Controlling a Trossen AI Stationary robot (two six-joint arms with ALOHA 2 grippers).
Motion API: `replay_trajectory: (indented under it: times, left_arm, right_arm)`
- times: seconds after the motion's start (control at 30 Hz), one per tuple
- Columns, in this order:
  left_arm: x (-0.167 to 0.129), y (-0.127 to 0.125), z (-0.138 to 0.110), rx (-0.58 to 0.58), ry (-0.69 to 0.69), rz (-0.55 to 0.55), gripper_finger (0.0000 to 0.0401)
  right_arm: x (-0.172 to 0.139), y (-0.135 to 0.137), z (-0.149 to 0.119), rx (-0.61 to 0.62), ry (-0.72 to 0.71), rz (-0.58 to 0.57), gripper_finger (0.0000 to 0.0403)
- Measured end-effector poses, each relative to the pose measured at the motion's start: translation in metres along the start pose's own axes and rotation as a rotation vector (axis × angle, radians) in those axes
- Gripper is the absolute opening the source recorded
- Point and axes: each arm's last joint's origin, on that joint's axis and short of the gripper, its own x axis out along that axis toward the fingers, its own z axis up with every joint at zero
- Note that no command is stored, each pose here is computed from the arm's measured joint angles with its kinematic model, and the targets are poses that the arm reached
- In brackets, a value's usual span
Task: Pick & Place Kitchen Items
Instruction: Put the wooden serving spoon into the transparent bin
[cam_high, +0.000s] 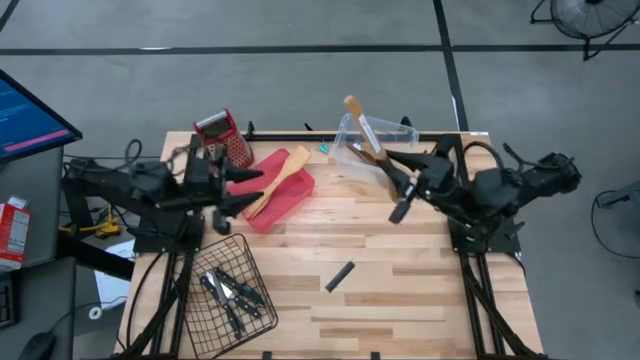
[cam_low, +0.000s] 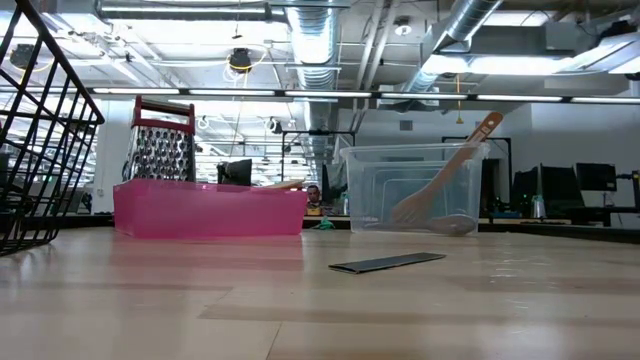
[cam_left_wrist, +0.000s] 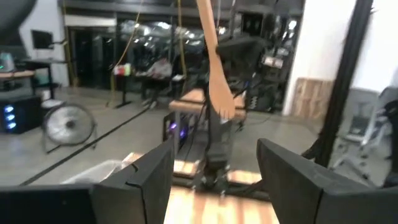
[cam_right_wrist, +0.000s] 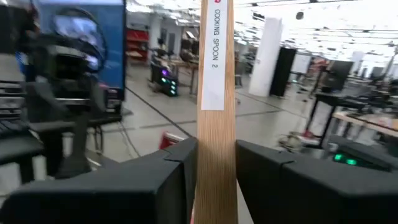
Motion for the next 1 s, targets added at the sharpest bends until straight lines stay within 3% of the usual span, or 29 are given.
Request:
replay_trajectory:
  times: [0.6,0.83,1.0]
  left_arm:
    - [0.048,-0.022,-0.047,-0.094,0.173,0.049,0.0209]
    - [0.050,-0.024,-0.050,-0.210,0.175,0.060,0.0209]
    - [0.050,-0.024,-0.049,-0.231,0.171,0.061,0.0209]
  right_arm:
    - [0.021,-0.017,-0.003,-0.501,0.061,-0.143,0.0093]
    - [0.025,-0.022,-0.002,-0.628,0.074,-0.170,0.0093]
    - [0.029,-0.025,-0.003,-0.668,0.095,-0.202,0.0093]
